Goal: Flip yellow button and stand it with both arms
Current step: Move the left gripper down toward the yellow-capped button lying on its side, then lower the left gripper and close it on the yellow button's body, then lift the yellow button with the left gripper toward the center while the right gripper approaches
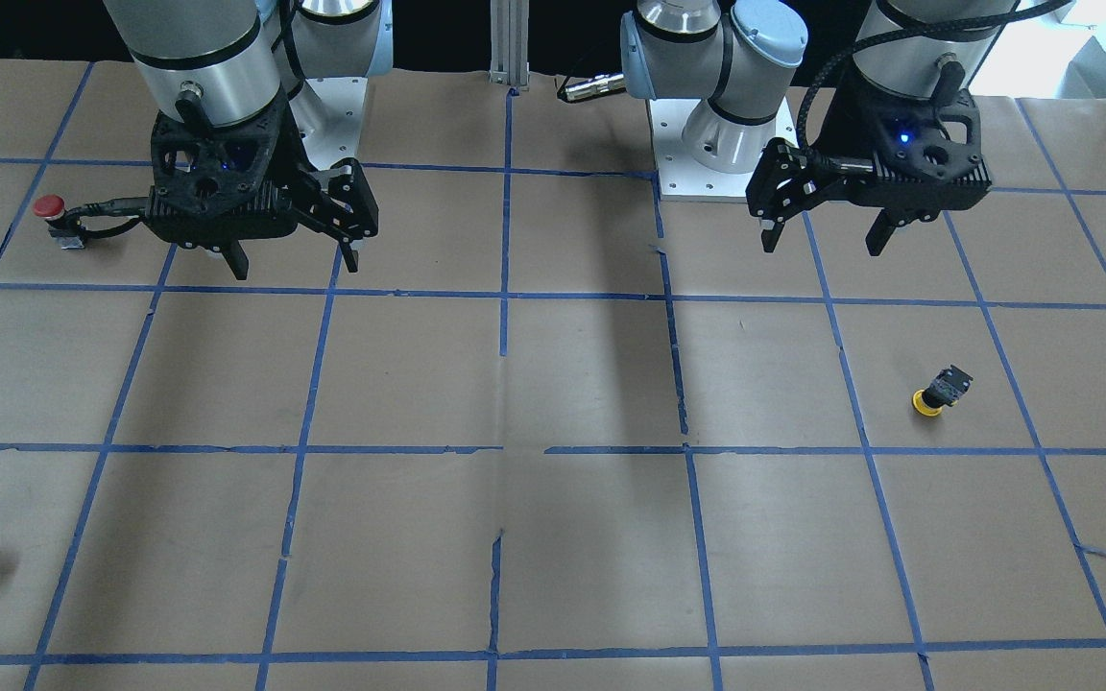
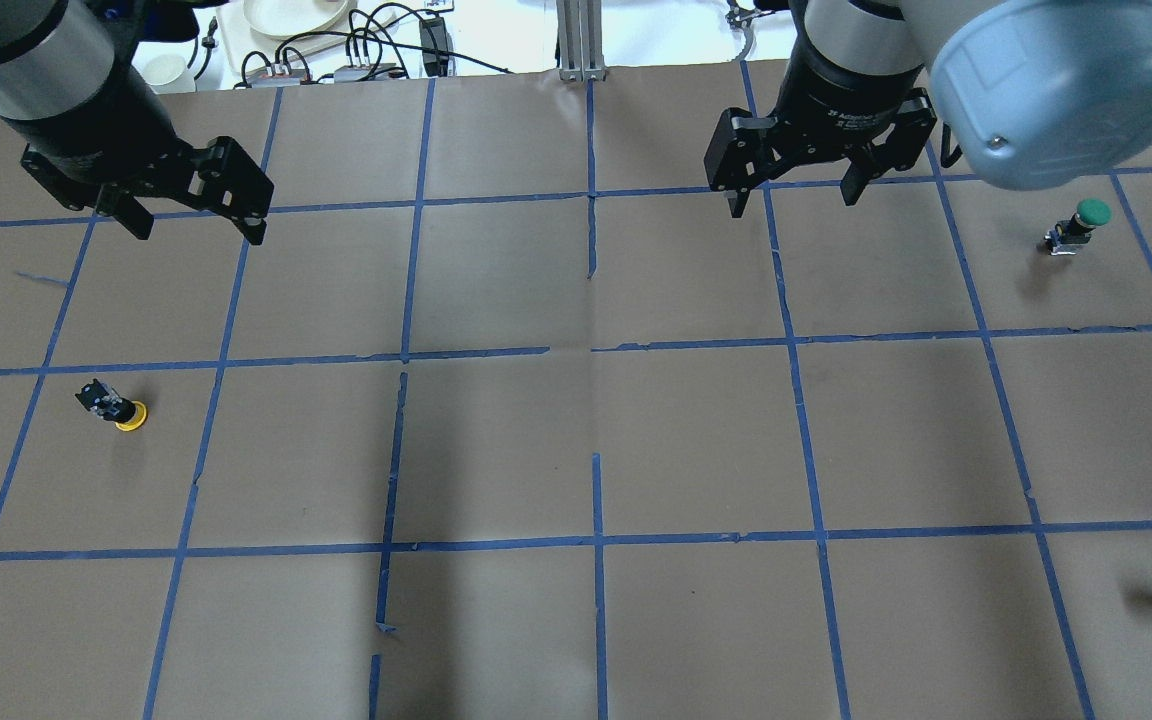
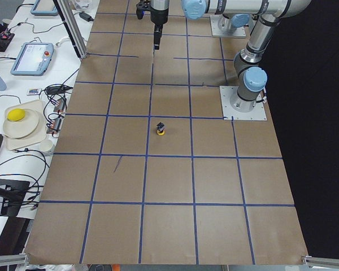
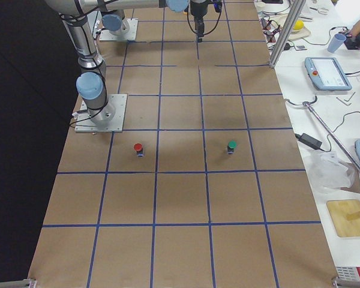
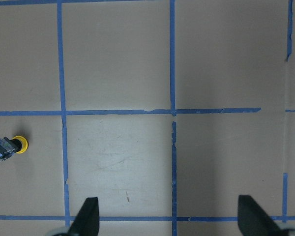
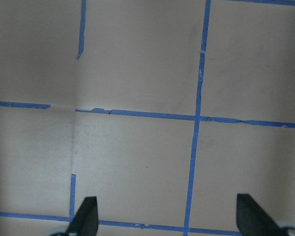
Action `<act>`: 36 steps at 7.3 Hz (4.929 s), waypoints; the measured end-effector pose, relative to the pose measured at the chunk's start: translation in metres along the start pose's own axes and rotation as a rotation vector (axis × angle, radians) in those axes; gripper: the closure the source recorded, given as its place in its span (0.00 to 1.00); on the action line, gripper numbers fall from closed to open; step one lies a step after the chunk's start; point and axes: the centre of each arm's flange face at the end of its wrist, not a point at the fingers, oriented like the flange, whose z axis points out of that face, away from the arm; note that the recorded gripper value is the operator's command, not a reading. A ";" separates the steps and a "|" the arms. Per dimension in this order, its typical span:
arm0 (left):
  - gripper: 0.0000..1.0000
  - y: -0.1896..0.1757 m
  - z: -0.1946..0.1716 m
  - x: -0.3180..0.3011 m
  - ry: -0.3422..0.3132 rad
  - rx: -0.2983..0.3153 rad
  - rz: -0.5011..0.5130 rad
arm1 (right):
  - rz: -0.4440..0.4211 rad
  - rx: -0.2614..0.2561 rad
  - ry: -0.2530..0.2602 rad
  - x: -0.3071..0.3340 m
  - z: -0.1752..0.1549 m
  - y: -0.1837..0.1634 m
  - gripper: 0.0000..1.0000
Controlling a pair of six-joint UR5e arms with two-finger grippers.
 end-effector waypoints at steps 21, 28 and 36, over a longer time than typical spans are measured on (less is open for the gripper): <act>0.02 0.058 0.255 -0.265 0.074 0.063 0.584 | 0.005 -0.001 -0.002 0.000 0.000 0.000 0.00; 0.12 0.061 0.285 -0.267 0.114 0.012 0.594 | 0.005 0.000 -0.002 0.000 0.000 0.000 0.00; 0.90 0.051 0.278 -0.267 0.093 0.035 0.602 | 0.003 0.000 -0.002 -0.001 0.000 0.000 0.00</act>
